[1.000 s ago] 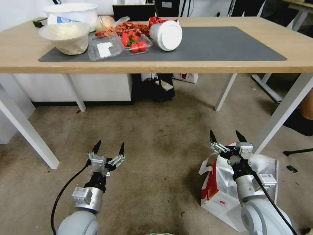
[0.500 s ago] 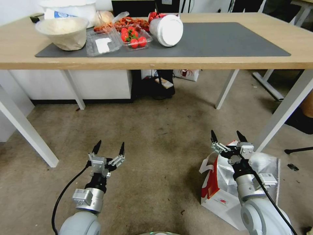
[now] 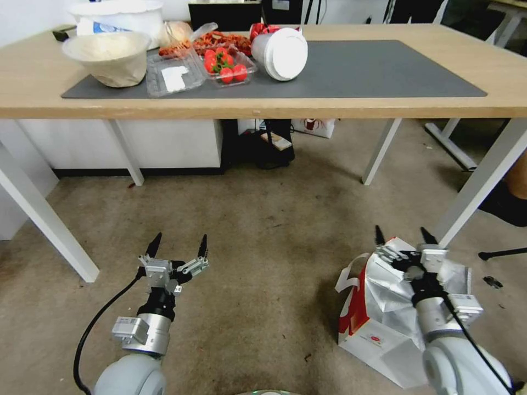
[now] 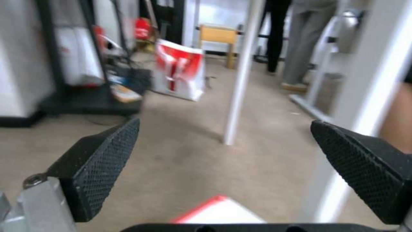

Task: Pick up the food delivery bag from the floor and place it on the table.

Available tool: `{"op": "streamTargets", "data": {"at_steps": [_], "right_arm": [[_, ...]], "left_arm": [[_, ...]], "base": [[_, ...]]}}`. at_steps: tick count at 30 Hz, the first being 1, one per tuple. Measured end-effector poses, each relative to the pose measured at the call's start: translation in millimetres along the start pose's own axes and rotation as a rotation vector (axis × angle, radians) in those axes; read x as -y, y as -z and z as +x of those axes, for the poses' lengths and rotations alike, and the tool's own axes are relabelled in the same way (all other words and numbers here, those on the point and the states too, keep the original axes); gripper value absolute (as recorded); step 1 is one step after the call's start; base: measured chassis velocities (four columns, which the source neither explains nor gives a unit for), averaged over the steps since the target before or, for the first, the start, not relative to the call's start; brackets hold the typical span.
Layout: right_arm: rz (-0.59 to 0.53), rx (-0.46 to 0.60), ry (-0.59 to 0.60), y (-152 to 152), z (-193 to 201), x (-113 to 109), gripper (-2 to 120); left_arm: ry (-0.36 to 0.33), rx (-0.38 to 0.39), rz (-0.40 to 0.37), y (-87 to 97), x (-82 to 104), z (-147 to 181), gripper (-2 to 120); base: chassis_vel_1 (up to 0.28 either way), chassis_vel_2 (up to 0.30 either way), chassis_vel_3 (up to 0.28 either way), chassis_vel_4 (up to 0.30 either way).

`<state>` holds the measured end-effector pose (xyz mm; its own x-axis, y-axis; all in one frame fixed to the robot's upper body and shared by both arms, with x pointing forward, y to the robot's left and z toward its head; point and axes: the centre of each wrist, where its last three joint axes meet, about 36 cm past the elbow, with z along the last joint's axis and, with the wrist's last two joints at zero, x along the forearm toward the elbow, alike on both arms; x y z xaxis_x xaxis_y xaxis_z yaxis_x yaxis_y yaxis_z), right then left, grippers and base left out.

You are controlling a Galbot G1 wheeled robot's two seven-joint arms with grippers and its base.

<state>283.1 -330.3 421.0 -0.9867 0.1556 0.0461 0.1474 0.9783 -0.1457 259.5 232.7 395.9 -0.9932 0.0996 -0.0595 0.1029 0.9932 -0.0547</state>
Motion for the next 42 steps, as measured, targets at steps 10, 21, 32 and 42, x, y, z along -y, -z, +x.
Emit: {"op": "streamTargets", "data": {"at_steps": [10, 21, 32, 42], "right_arm": [[0.089, -0.096, -0.121, -26.4, 1.9, 50.9, 100], [0.076, -0.182, -0.165, -67.0, -1.7, 80.3, 100], [0.050, -0.245, -0.193, -101.2, -2.9, 87.5, 100], [0.032, -0.256, -0.192, -115.3, -3.7, 84.2, 96]], "left_arm": [[0.004, -0.037, -0.006, -7.7, 1.3, 4.0, 96], [0.010, -0.039, -0.018, -10.5, 1.4, 5.4, 95], [0.015, -0.038, -0.018, -12.3, 2.3, 4.8, 96], [0.026, -0.042, -0.020, -15.5, 4.0, 5.8, 96]], "base": [[0.000, 0.000, 0.000, 0.000], [0.000, 0.000, 0.000, 0.000], [0.000, 0.000, 0.000, 0.000], [0.000, 0.000, 0.000, 0.000]]}}
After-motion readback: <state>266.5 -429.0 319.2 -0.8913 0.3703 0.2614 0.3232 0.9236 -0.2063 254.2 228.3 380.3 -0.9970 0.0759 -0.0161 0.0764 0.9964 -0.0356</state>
